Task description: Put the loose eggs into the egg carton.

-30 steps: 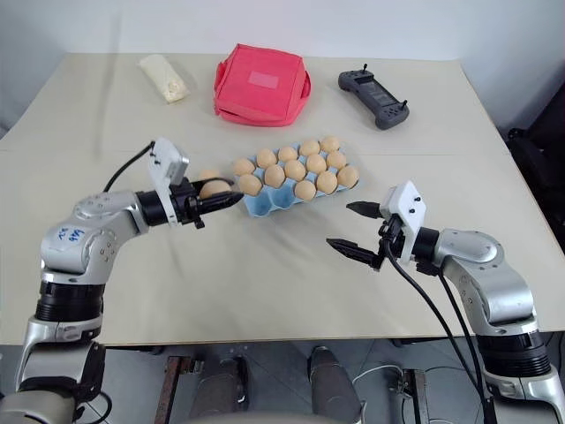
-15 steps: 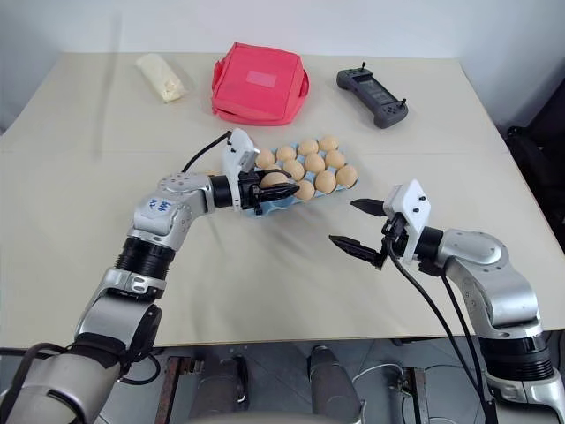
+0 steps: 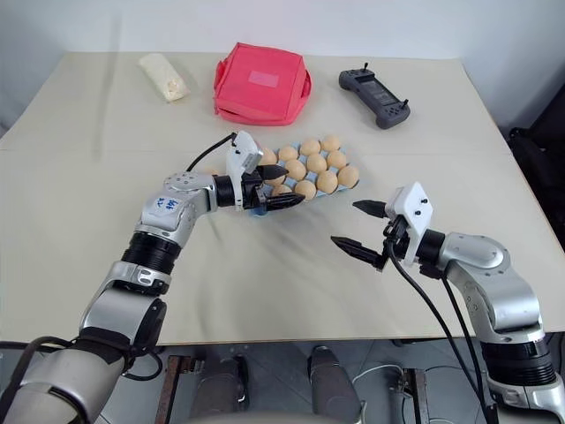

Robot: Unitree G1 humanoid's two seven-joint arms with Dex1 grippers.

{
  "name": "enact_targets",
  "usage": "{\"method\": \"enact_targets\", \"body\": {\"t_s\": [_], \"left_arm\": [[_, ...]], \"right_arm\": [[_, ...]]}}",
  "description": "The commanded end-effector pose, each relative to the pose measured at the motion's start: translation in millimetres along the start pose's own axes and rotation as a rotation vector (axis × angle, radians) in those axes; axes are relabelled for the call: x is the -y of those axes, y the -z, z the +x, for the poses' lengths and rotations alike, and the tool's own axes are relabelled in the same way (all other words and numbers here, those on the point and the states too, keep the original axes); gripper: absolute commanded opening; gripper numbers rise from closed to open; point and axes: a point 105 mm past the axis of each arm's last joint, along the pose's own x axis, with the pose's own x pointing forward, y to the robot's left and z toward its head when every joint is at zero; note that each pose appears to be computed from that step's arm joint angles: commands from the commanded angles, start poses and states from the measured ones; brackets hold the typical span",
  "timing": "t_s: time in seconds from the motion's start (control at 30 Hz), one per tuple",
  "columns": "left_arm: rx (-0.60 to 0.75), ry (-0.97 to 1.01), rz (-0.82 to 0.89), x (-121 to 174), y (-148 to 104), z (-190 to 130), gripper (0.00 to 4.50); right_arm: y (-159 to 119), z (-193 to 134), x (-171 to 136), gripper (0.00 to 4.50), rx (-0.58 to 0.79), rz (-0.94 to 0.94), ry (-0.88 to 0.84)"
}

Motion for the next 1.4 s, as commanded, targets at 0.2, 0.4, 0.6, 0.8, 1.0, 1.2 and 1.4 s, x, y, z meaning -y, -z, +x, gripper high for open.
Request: {"method": "enact_targets", "body": {"t_s": [0.2,0.4,0.6,0.8,1.0,1.2,1.4], "left_arm": [[0.082,-0.049,0.109,1.7,-36.4,-67.2,4.48],[0.008,-0.253,0.048,-14.5,-8.5,-132.2,4.48],[-0.018,-0.441,-0.031,-21.7,19.2,-185.9,4.48],[-0.045,-0.543,-0.088,-20.1,39.4,-215.1,4.48],[-0.050,-0.571,-0.099,-18.2,43.5,-217.2,4.48],[-0.041,-0.580,-0.085,-31.4,38.5,-197.6,4.48],[0.000,-0.555,-0.068,-55.4,22.0,-163.7,4.48]], "right_arm": [[-12.9,-1.3,-0.8,4.50,0.035,-0.023,-0.015],[-13.6,1.4,-1.2,4.50,0.035,-0.018,-0.040],[-13.8,4.4,-0.8,4.50,0.039,-0.017,-0.049],[-14.2,7.1,-0.7,4.50,0.042,-0.016,-0.064],[-13.9,9.1,-1.1,4.50,0.043,-0.010,-0.067],[-17.1,10.3,2.1,4.50,0.056,0.001,-0.049],[-16.5,9.0,1.7,4.50,0.050,-0.001,-0.053]]}}
